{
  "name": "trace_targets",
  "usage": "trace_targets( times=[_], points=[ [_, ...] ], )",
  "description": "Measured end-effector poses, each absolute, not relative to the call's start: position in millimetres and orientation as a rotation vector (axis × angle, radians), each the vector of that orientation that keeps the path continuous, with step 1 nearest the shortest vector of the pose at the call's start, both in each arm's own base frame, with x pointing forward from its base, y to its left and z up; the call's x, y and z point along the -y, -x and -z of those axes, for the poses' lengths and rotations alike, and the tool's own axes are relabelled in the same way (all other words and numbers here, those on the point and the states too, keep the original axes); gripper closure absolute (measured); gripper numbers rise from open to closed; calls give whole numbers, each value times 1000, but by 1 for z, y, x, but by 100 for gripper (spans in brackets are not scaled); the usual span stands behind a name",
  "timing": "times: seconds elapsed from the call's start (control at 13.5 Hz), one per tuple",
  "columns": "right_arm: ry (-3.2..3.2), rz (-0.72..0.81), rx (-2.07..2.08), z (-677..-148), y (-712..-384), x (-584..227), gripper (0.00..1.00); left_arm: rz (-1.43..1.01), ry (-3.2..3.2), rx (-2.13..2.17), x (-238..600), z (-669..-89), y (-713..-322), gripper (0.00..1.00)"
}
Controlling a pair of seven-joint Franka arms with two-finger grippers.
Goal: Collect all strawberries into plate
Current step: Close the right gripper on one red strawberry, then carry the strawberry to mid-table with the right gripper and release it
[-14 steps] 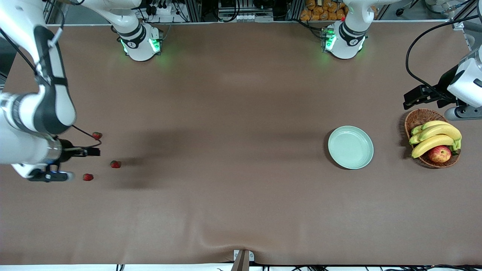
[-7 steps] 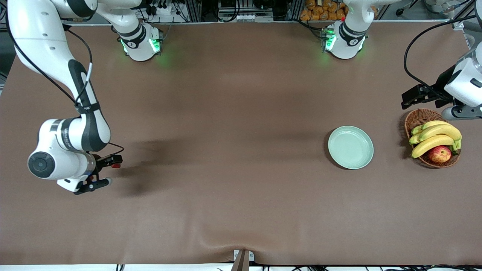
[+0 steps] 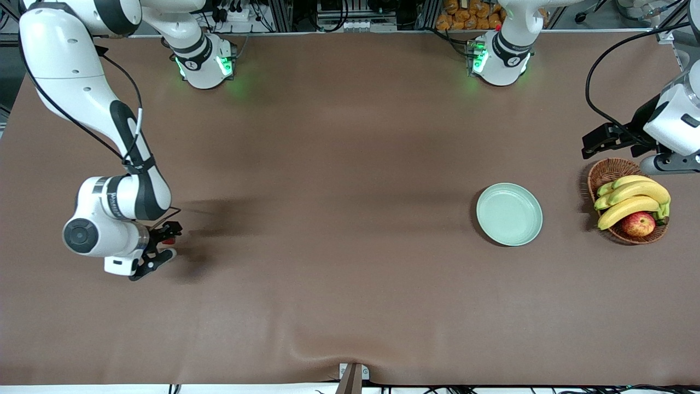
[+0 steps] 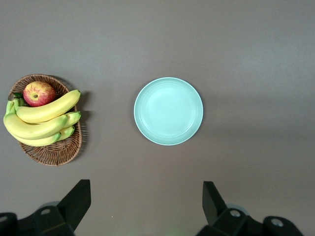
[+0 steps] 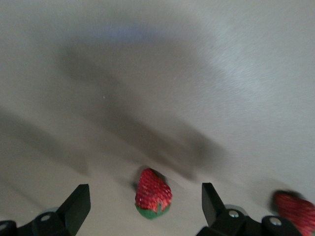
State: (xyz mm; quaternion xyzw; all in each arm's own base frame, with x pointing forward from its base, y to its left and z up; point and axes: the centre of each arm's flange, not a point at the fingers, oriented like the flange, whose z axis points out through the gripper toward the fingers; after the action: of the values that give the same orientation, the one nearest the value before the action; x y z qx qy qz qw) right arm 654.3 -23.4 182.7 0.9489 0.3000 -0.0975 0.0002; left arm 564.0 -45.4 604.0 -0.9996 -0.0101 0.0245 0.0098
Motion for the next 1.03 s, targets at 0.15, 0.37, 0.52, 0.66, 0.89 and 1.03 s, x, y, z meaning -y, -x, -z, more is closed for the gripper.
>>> trace_targets(
  times=[0.15, 0.37, 0.52, 0.66, 0.89, 1.03],
  points=[
    [-2961, 322, -962, -177, -650, 24, 0, -71, 3122, 30, 46, -603, -565, 0],
    [-2952, 326, -970, -177, -649, 25, 7, -68, 3122, 26, 47, -602, -566, 0],
    [-2951, 328, -967, -176, -649, 27, 29, -71, 3122, 26, 47, -600, -566, 0],
    [-2951, 330, -964, -176, -649, 29, 51, -75, 3122, 25, 48, -599, -567, 0],
    [-2952, 319, -957, -179, -651, 32, 68, -76, 3122, 18, 50, -597, -567, 0],
    [-2950, 280, -968, -187, -657, 27, 68, -76, 3122, 15, 51, -596, -567, 0]
  ],
)
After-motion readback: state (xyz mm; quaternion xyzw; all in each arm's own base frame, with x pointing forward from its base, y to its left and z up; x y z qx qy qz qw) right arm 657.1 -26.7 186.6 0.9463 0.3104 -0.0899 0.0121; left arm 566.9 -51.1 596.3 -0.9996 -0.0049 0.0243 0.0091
